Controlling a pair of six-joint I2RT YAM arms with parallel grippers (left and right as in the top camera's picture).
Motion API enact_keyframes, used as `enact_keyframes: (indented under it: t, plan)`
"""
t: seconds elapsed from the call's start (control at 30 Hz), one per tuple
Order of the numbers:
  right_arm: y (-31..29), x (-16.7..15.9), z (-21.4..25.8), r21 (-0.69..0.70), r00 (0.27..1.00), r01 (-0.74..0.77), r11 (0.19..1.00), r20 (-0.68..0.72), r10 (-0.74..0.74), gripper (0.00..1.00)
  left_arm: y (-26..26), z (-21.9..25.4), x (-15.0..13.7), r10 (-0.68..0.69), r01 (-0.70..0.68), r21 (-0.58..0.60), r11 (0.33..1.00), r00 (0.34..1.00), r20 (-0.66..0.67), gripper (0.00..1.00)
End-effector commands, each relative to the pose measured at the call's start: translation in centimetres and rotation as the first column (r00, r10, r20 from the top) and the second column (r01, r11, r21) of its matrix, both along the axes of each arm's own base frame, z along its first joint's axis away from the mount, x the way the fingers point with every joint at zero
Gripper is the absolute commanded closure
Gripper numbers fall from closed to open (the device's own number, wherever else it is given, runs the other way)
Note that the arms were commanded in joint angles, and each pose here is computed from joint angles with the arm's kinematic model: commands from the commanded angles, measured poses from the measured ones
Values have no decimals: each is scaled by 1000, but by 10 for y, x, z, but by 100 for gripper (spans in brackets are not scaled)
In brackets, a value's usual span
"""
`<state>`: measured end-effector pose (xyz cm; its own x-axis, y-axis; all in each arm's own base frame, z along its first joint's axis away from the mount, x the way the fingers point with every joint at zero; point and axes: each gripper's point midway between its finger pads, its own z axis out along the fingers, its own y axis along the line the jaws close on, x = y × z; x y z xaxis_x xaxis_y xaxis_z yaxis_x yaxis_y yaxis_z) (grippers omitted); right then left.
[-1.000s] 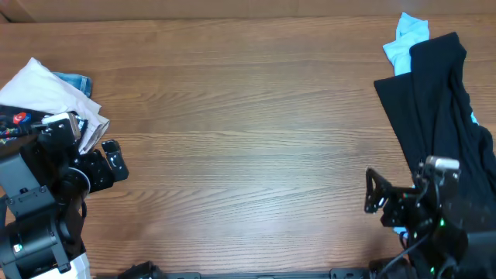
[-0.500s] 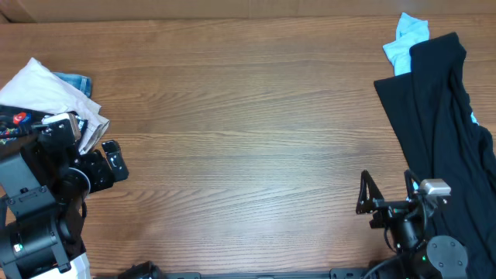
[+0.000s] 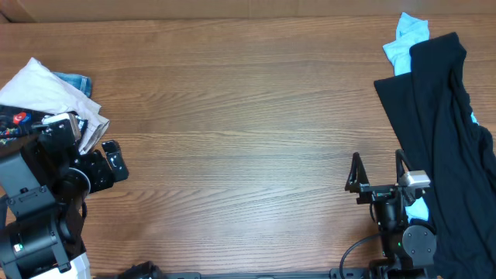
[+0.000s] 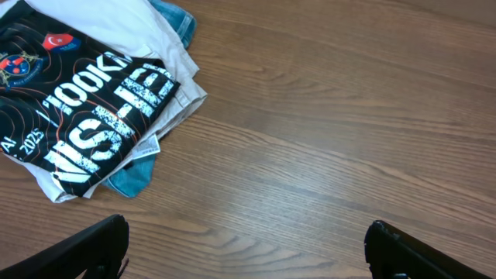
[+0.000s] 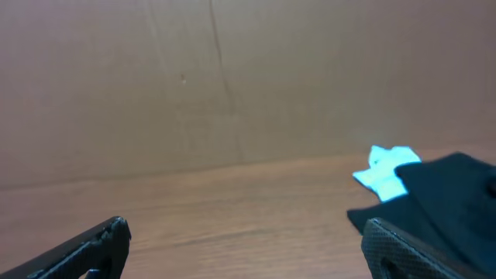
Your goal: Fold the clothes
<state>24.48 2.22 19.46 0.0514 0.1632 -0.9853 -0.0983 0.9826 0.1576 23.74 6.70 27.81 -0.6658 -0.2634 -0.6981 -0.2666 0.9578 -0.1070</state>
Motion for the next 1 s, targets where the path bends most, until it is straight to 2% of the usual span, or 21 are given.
enact_keyframes:
  t: [0.0,0.83,0.97]
  plan:
    - [-2,1,-28,-68,995,8,998,-96,-14,0,2,-1,-1,-4,5,15,1000,1000,-6,0]
    - [3,0,-25,-67,996,-19,998,-84,13,0,2,-1,-1,-4,5,15,1000,1000,-7,0]
    - [3,0,-25,-67,996,-19,998,-84,13,0,-7,-2,2,-43,43,16,999,999,-8,0]
